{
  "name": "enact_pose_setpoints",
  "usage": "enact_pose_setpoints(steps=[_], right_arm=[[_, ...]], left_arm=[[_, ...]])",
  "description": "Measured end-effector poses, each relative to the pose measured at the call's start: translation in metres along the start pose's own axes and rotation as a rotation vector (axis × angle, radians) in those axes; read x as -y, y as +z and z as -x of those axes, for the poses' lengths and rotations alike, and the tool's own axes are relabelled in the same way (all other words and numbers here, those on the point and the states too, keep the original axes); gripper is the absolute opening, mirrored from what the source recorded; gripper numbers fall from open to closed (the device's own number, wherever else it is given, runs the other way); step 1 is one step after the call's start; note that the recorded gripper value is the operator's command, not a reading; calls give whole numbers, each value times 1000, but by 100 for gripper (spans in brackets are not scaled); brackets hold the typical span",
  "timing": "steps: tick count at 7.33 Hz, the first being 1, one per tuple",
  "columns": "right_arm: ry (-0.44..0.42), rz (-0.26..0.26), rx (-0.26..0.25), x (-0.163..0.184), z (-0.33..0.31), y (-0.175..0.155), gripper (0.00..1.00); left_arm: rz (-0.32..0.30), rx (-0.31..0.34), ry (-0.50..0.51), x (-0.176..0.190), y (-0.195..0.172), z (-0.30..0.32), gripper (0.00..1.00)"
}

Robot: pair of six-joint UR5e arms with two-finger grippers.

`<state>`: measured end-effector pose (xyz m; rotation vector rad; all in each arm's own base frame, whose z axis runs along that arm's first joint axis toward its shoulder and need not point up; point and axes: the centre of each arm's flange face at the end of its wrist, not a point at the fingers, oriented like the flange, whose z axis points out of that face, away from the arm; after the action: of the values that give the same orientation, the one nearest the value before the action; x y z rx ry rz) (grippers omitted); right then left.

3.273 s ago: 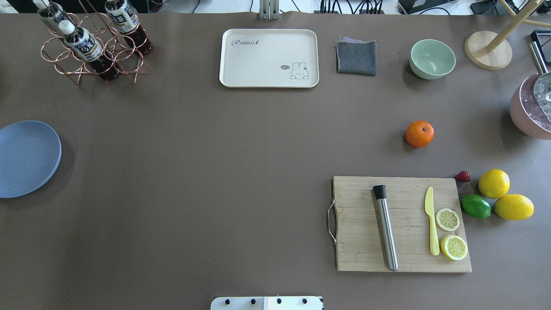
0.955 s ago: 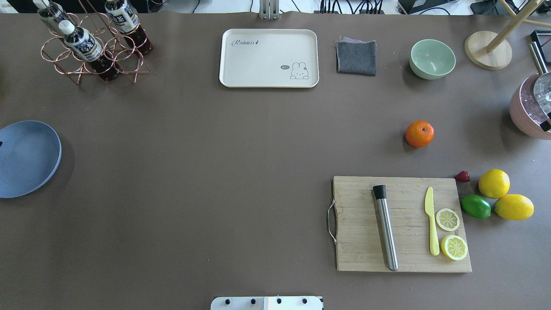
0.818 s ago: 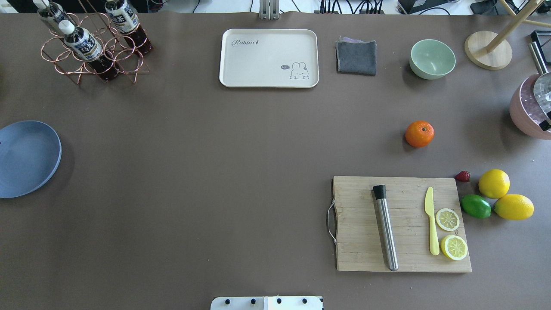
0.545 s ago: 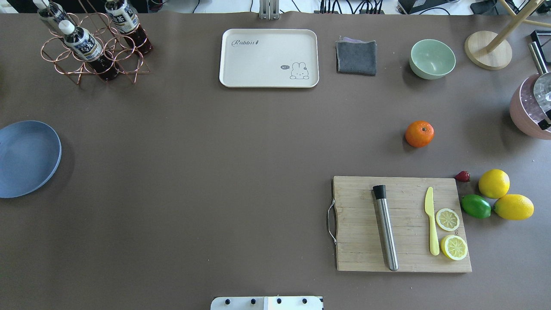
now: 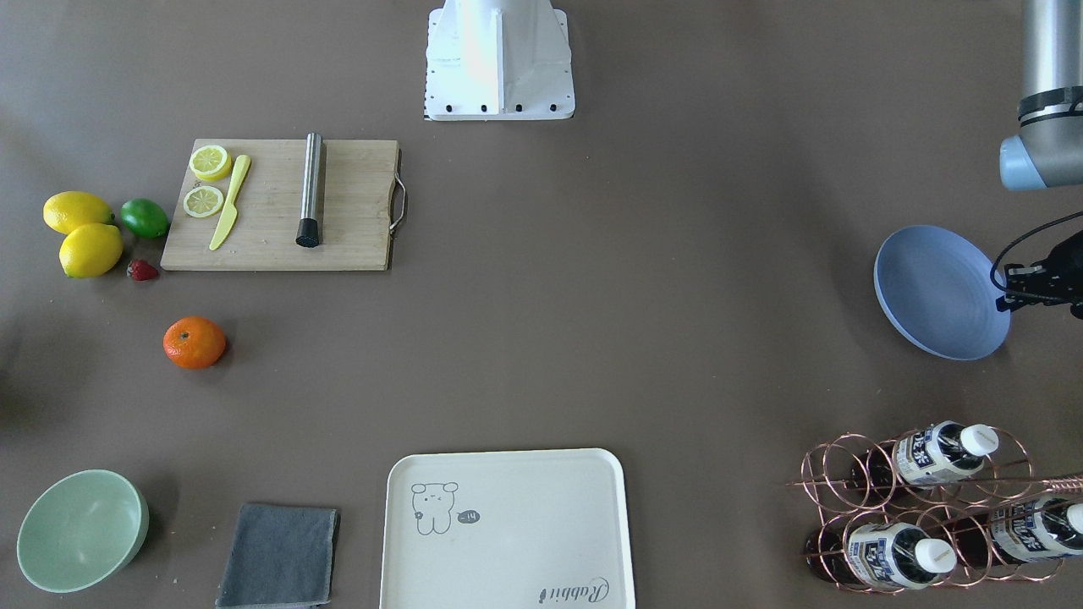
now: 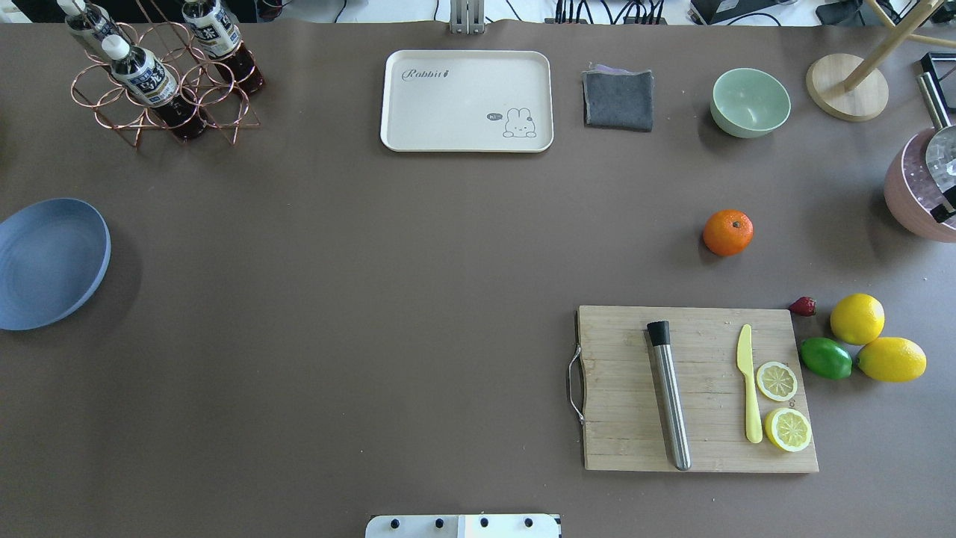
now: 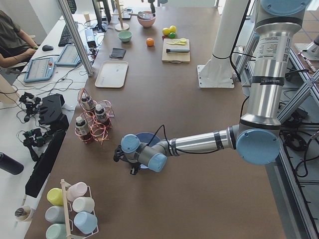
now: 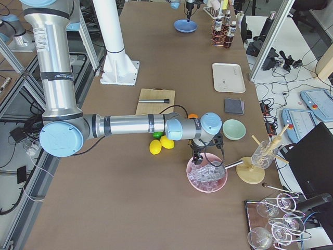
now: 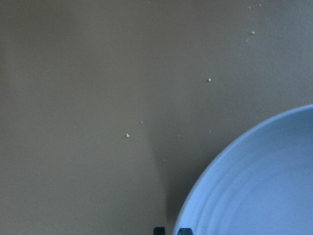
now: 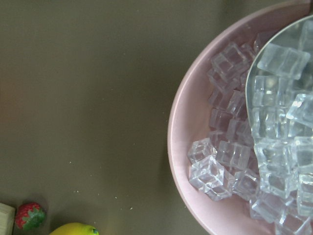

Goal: Pick orange to plate
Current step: 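Push the blue plate to center with left gripper while right moves to orange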

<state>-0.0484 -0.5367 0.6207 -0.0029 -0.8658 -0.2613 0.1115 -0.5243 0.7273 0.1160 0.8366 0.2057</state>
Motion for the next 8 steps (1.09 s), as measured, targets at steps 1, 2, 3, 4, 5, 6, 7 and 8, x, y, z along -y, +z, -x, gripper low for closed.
enact_pose_setpoints(steps=[1, 2, 3, 4, 5, 6, 7, 8], right_arm=[[0, -3, 1, 3, 2, -1, 100], [-2, -5, 1, 5, 5, -3, 100], [-5, -10, 2, 11, 11, -5, 100], [11, -14, 4, 24, 25, -7, 100], [43, -16, 6, 41, 46, -7, 100], [77, -16, 11, 59, 73, -5, 100], [98, -21, 17, 73, 100, -2, 100], [109, -40, 20, 80, 123, 8, 100]], left_arm=[[-7, -7, 6, 9, -3, -7, 0], [-22, -27, 5, 20, -12, -20, 0], [-43, -70, -23, 32, -29, -43, 0], [-68, -119, -68, 44, -52, -73, 0], [-98, -162, -124, 54, -79, -114, 0], [-114, -209, -182, 59, -101, -167, 0], [-111, -243, -227, 59, -107, -221, 0], [-105, -265, -263, 58, -105, -278, 0]])
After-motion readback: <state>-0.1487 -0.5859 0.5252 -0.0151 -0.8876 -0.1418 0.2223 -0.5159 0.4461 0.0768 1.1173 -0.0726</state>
